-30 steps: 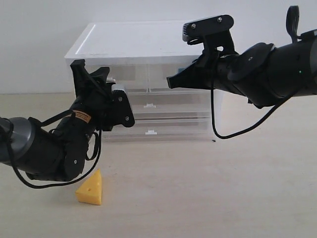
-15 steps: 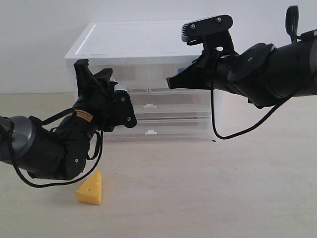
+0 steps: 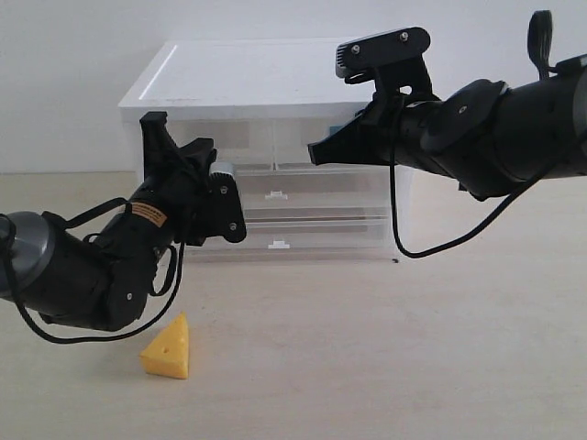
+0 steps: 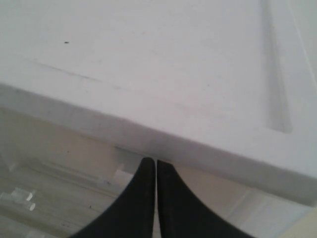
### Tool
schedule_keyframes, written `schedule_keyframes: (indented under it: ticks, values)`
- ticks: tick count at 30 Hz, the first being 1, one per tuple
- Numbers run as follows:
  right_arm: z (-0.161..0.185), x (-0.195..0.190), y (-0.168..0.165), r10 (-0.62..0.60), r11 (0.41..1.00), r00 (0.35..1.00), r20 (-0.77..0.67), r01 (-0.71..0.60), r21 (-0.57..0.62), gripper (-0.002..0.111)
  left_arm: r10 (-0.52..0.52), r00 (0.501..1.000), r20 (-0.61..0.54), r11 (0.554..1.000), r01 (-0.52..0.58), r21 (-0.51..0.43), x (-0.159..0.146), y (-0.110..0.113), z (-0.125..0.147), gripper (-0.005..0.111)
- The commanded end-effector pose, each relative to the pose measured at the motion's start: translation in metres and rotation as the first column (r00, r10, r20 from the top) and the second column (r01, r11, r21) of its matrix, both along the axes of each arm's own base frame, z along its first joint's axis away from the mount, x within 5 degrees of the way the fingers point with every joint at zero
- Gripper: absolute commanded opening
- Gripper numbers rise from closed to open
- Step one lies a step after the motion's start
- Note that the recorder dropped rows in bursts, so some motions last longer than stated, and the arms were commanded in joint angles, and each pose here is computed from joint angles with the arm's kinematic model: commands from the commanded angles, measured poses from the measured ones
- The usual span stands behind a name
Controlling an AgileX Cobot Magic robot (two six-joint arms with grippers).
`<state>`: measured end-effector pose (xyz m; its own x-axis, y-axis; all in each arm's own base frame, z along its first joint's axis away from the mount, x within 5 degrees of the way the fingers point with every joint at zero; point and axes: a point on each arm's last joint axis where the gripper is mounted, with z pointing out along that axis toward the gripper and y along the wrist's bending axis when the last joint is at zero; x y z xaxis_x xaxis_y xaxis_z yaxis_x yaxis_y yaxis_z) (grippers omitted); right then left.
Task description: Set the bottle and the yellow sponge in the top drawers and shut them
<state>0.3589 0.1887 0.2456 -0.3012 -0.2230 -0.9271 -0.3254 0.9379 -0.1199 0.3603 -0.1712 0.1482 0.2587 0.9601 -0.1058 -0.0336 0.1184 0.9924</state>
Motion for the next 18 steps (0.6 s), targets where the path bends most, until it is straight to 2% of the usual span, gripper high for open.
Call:
schedule_keyframes:
  ticks: [1, 11, 18]
  values:
    - [0.012, 0.005, -0.005, -0.041, 0.999, 0.996, 0.076, 0.042, -0.006, 0.0, 0.054, 0.998, 0.022, 0.998, -0.053, -0.032, 0.01, 0.012, 0.007, 0.004]
    - [0.013, 0.005, -0.006, -0.05, 0.999, 0.995, 0.085, 0.05, -0.005, 0.0, 0.08, 0.995, 0.067, 0.995, -0.076, -0.058, 0.007, 0.015, 0.009, 0.004]
    - [0.013, 0.005, -0.006, -0.052, 0.999, 0.995, 0.088, 0.053, -0.005, 0.0, 0.055, 0.998, 0.039, 0.997, -0.052, -0.059, -0.004, 0.003, 0.003, 0.004]
